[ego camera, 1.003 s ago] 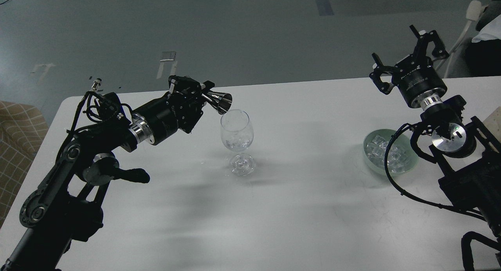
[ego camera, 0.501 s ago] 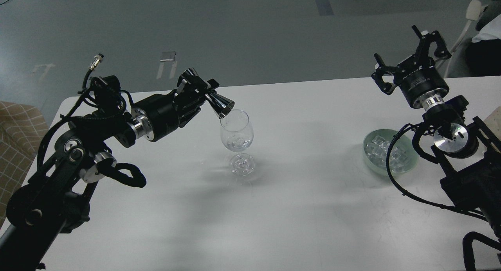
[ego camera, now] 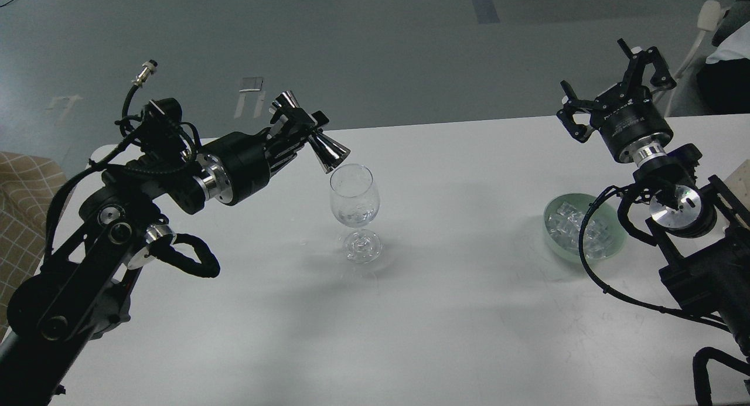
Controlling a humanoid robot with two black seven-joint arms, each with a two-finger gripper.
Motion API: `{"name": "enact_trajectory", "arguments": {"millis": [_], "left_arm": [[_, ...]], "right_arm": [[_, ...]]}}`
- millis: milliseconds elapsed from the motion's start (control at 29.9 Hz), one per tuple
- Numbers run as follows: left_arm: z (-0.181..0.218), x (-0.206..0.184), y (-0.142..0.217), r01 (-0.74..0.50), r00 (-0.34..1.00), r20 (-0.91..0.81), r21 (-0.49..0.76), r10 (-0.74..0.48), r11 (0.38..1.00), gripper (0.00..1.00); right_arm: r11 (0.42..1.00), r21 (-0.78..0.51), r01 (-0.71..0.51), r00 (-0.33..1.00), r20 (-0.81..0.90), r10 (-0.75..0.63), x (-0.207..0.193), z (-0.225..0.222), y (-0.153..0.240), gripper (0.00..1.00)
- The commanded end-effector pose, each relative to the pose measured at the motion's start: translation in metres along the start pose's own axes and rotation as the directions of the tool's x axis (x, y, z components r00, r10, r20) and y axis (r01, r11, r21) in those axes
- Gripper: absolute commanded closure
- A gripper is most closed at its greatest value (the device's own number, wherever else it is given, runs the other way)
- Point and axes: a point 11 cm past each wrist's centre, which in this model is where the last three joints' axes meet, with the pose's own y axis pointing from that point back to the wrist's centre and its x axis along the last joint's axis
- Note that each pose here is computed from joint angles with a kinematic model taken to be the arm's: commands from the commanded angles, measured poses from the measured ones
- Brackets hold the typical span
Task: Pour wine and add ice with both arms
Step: 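Turn the jigger upright and move it back with the left gripper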
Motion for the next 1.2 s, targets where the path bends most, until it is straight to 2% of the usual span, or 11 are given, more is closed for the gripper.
{"name": "enact_trajectory", "arguments": {"millis": [0,100,267,468,668,735,769,802,836,902,1170], "left_arm": [[0.001,0.000,0.003,0.014,0.995,-0.094,-0.033,-0.017,0.999,0.90],[0.005,0.003,0.006,0.021,0.972,-0.230,-0.085,-0.040,0.996,0.90],[0.009,0.021,0.012,-0.056,0.911,-0.413,-0.129,-0.003,0.990,0.90],[-0.003,0.057,0.023,-0.180,0.729,-0.685,-0.158,0.023,0.971,0.90],[-0.040,0.101,0.043,-0.386,0.441,-0.895,-0.120,0.069,0.915,0.89],[-0.062,0.121,0.054,-0.459,0.299,-0.952,-0.079,0.070,0.885,0.89],[-0.082,0.133,0.063,-0.509,0.161,-0.985,-0.030,0.061,0.860,0.89],[-0.099,0.141,0.071,-0.547,0.043,-0.998,0.007,0.036,0.837,0.89],[-0.099,0.141,0.071,-0.548,0.042,-0.998,0.007,0.036,0.837,0.89],[-0.128,0.151,0.083,-0.607,-0.087,-0.996,0.058,0.007,0.793,0.88],[-0.165,0.132,0.089,-0.637,-0.160,-0.987,0.101,-0.003,0.764,0.88]], "right_arm": [[1.000,0.000,-0.003,1.000,-0.001,0.003,0.001,0.000,0.000,0.00],[1.000,0.002,-0.005,1.000,-0.008,0.005,0.003,-0.003,0.001,0.00],[1.000,0.003,-0.005,1.000,-0.011,0.005,0.003,-0.005,0.001,0.00],[1.000,-0.002,-0.005,1.000,-0.013,0.005,0.003,-0.003,0.001,0.00],[1.000,-0.001,-0.009,1.000,-0.026,0.009,0.006,-0.008,0.002,0.00],[1.000,0.003,-0.013,0.999,-0.037,0.013,0.009,-0.013,0.003,0.00],[1.000,0.002,-0.013,0.999,-0.040,0.013,0.009,-0.014,0.003,0.00],[1.000,0.001,-0.015,0.999,-0.043,0.015,0.010,-0.014,0.004,0.00],[1.000,0.001,-0.015,0.999,-0.043,0.015,0.010,-0.014,0.004,0.00],[1.000,0.003,-0.021,0.999,-0.049,0.021,0.013,-0.016,0.005,0.00],[1.000,-0.004,-0.024,0.998,-0.050,0.024,0.014,-0.014,0.007,0.00]]}}
